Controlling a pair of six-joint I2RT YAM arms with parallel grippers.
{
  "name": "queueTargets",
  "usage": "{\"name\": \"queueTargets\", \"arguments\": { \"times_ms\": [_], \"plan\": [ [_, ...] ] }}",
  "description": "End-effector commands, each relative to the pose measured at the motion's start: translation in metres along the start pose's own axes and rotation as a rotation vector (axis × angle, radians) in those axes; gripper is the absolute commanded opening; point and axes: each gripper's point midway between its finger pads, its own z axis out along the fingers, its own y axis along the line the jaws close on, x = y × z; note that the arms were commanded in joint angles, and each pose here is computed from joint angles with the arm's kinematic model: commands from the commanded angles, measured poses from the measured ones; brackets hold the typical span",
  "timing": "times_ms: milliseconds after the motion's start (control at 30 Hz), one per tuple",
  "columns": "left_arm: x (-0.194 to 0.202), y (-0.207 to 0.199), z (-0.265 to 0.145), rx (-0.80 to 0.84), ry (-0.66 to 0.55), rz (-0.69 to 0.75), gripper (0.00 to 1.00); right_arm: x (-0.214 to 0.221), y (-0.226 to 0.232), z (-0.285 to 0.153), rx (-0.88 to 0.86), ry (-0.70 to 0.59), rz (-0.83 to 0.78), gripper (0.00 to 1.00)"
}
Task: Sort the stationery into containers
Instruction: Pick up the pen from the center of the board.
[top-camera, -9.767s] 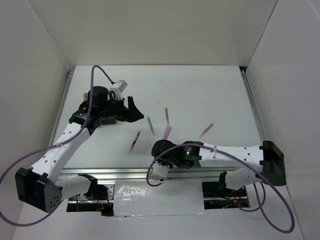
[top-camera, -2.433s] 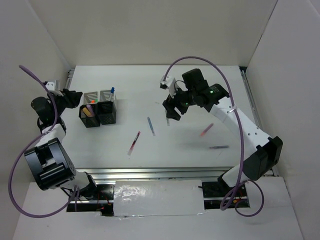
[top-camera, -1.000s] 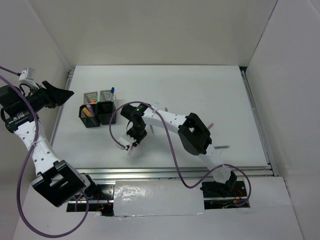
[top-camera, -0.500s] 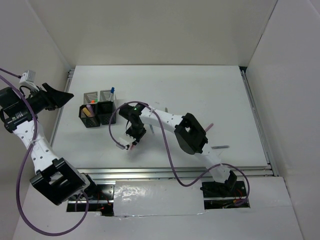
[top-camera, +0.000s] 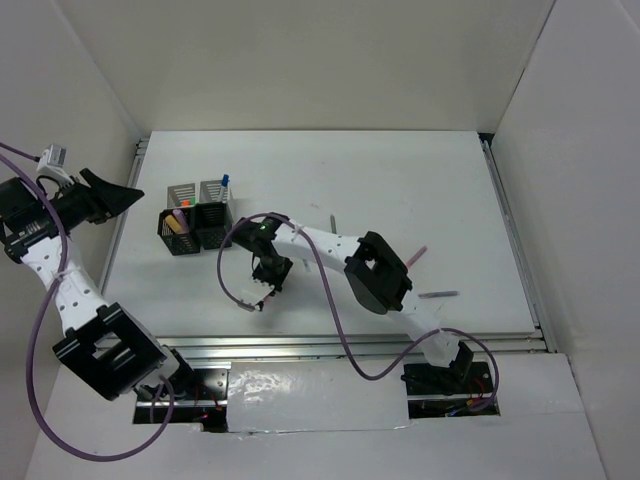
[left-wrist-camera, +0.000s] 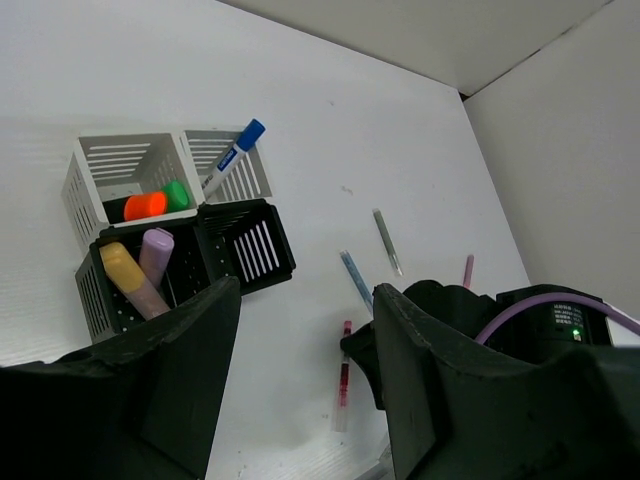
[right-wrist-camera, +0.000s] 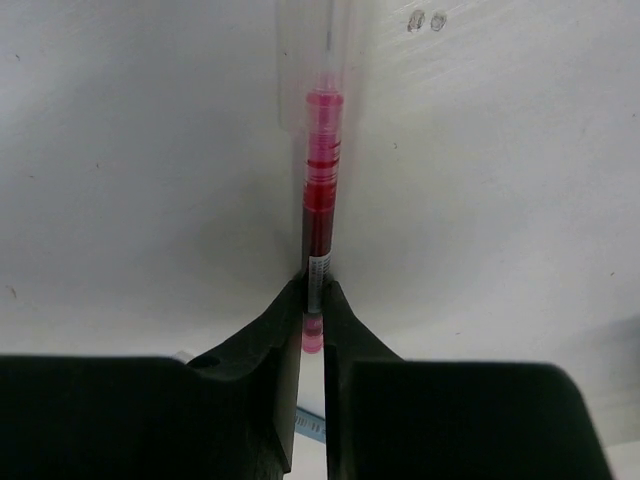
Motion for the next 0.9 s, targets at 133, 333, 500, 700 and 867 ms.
{"name": "queueTargets", "arguments": {
  "times_ms": [133,333,500,700,867],
  "plan": [
    [-0.02,-0.037,-0.012,0.048,-0.11,0.204,0.67,-0.012,0.014,0.009,-0.008,-0.041,0.152,0.05],
    [-0.037,-0.045,-0.016,0.031,-0.164,0.274,0.68,-0.032,-0.004,-0.051,0.136,-0.175,0.399,0.0],
    [-0.039,-0.055,-0.012,0.148,-0.154,0.204,0.66,-0.027,-0.016,-0.121,0.301,-0.404,0.716,0.0],
    [0.013,-0.108,-0.01,0.285,-0.103,0.358,0.66,0.0,-0.013,-0.234,0.523,-0.75,1.103,0.0],
    [0.05,-0.148,0.019,0.412,-0.021,0.303,0.66,0.008,-0.009,-0.279,0.585,-0.932,1.315,0.0]
  ]
}}
